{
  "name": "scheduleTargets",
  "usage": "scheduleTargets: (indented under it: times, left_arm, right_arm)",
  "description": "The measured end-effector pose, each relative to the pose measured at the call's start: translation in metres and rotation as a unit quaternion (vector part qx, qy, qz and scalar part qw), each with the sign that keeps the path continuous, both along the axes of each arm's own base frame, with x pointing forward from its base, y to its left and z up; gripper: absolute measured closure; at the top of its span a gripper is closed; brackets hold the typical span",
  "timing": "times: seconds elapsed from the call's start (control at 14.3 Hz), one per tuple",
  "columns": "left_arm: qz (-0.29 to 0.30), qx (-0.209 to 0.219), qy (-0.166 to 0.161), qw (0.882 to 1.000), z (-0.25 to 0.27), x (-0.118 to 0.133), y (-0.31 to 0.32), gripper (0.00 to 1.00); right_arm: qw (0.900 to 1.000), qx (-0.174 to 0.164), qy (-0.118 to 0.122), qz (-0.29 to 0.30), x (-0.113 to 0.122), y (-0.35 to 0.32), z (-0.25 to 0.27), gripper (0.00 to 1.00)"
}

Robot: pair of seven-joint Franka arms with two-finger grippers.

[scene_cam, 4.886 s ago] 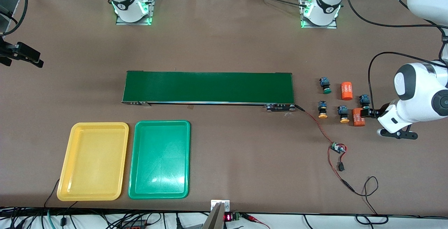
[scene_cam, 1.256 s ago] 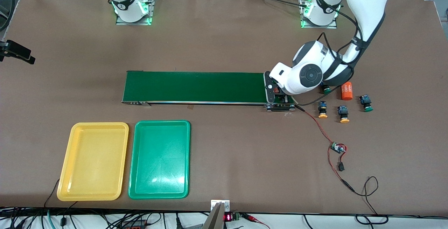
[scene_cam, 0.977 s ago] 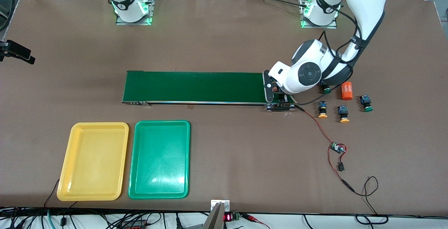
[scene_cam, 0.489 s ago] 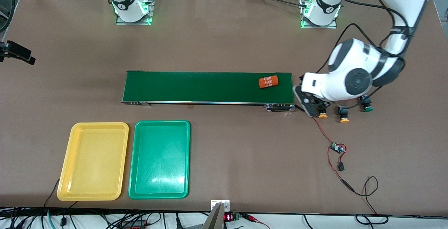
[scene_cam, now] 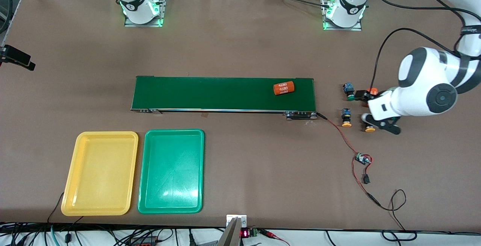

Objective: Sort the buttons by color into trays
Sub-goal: 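Place the orange cell on the green conveyor belt with the left gripper, then grasp a green-capped button with the left gripper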

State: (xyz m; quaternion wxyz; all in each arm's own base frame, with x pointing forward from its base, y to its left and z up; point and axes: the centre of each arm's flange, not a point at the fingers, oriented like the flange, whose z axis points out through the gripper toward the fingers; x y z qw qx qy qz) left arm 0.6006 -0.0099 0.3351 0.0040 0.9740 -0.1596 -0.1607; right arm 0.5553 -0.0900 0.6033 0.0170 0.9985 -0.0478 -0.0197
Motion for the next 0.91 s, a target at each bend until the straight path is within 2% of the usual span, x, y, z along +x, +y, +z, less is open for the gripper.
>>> scheduleTargets:
  times: [0.21,0.28,0.42,0.56,0.91]
  left_arm:
    - [-0.009,0.099,-0.008,0.995,-0.010,0.004,0.054,0.00]
    - [-0.001,0.113,-0.009,0.994,-0.013,0.008,0.073,0.00]
    - [0.028,0.119,0.002,0.993,-0.020,0.013,0.104,0.00]
    - [0.083,0.116,0.010,0.990,-0.037,0.010,0.131,0.00]
    - [0.161,0.079,-0.042,0.983,-0.101,-0.008,0.172,0.00]
  right_arm:
    - [1.000,0.000,0.001,-0.001,0.001,-0.002,-0.002,0.00]
    - [1.000,0.000,0.003,-0.003,0.001,-0.004,-0.003,0.00]
    - [1.000,0.001,0.003,-0.007,0.002,-0.008,-0.005,0.00]
    - [1.000,0.000,0.001,-0.008,0.003,-0.010,-0.006,0.00]
    - [1.000,0.000,-0.002,-0.008,0.004,-0.010,-0.006,0.00]
